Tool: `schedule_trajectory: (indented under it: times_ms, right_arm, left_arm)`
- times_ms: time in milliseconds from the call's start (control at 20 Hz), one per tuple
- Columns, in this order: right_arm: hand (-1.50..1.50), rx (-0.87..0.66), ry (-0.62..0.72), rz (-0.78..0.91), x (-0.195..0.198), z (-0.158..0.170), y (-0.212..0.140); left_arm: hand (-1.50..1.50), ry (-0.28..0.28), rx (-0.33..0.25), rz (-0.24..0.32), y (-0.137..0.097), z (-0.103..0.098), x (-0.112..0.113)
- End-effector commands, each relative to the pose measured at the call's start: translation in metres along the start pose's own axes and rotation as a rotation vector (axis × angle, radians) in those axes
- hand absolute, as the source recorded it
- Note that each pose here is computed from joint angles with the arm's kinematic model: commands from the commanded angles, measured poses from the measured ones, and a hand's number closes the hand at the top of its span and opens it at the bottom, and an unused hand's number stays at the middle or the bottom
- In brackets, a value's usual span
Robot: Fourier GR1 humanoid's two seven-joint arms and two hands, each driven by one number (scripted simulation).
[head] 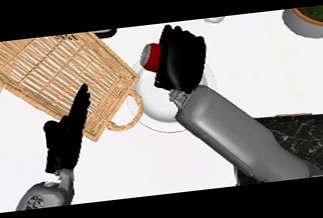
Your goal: Pick the can from the tray and place it in the plate
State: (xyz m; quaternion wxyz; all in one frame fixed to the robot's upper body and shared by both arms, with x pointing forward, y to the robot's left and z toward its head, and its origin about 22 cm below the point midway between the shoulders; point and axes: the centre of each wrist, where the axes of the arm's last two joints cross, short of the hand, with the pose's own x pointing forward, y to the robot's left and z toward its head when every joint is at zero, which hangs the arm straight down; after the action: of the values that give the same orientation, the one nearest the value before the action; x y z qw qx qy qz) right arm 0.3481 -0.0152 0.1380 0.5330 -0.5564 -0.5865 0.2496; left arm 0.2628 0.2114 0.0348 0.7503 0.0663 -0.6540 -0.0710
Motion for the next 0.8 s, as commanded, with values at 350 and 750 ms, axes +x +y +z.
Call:
schedule_trajectory:
  times_ms: [350, 750]
  right_arm:
    - [1.50, -0.083, 0.307, 0.003, 0.020, -0.018, 0.006]
    - [1.50, 0.003, 0.380, 0.042, -0.011, -0.026, 0.042]
  left_arm:
    - [0.00, 0.116, 0.058, -0.014, 0.016, 0.000, -0.029]
    - [0.00, 0.122, 0.056, -0.006, 0.018, 0.006, -0.032]
